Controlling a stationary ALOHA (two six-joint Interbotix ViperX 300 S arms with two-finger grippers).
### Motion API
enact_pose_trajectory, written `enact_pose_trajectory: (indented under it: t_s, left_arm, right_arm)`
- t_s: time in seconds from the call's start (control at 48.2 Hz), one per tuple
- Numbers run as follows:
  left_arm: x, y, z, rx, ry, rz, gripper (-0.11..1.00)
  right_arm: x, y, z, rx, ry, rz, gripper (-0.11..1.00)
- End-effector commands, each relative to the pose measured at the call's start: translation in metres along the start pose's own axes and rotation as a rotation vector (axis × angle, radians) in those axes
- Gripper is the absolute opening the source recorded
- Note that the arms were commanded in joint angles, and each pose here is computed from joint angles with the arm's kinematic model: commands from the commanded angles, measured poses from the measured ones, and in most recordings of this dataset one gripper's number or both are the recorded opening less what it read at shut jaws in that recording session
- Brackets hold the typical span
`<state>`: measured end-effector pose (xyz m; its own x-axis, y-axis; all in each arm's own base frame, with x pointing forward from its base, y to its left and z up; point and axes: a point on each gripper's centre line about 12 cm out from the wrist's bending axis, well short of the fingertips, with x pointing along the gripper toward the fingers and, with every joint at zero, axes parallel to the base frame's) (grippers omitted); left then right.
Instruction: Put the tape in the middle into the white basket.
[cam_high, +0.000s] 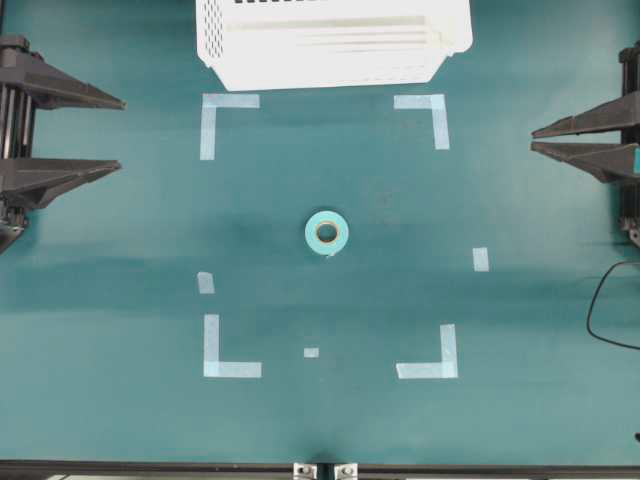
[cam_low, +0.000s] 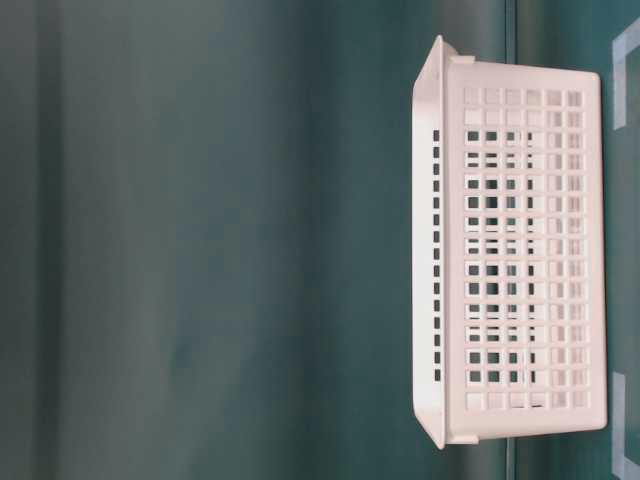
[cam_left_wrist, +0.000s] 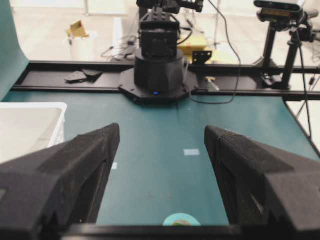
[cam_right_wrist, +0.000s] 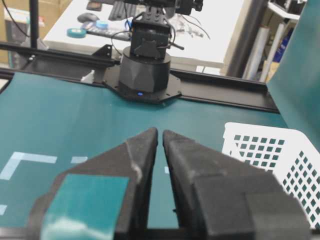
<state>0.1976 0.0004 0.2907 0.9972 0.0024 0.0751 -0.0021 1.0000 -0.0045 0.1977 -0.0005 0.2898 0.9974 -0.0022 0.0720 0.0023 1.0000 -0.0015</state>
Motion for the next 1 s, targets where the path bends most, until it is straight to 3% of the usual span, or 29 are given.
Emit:
enact_pose_trajectory:
  t_s: [0.0,0.041,0.145,0.228,0.56,0.684,0.892,0.974]
  left_arm:
    - [-0.004,-0.002,-0.002,-0.025,-0.003,-0.008,0.24]
    - [-0.007,-0.002,-0.003,-0.029,-0.007,-0.006,0.22]
    - [-0.015,-0.002,-0.004,-0.03,-0.027,-0.008,0.02]
    - [-0.021,-0.002,-0.008,-0.03,-0.02,-0.01,-0.07]
    - [-0.048,-0.003,-0.036,-0.028,0.066,-0.019,-0.11]
    - [-0.056,-0.003,-0.045,-0.031,0.096,-0.022,-0.11]
    - [-0.06,-0.003,-0.053,-0.031,0.151,-0.023,-0.11]
    - [-0.061,-0.003,-0.056,-0.03,0.172,-0.023,-0.11]
  right_arm:
    - [0.001,0.0,0.003,0.001,-0.014,-0.002,0.24]
    - [0.0,-0.001,-0.002,0.007,-0.002,-0.003,0.22]
    - [-0.003,-0.001,-0.009,0.03,0.012,-0.007,0.03]
    - [-0.004,-0.001,-0.012,0.052,0.017,-0.005,0.0]
    - [-0.005,-0.001,-0.015,0.063,0.02,-0.007,0.02]
    - [-0.005,-0.001,-0.015,0.064,0.018,-0.007,0.25]
    - [-0.005,-0.001,-0.015,0.063,0.017,-0.007,0.85]
    - [-0.005,-0.001,-0.015,0.062,0.018,-0.008,0.98]
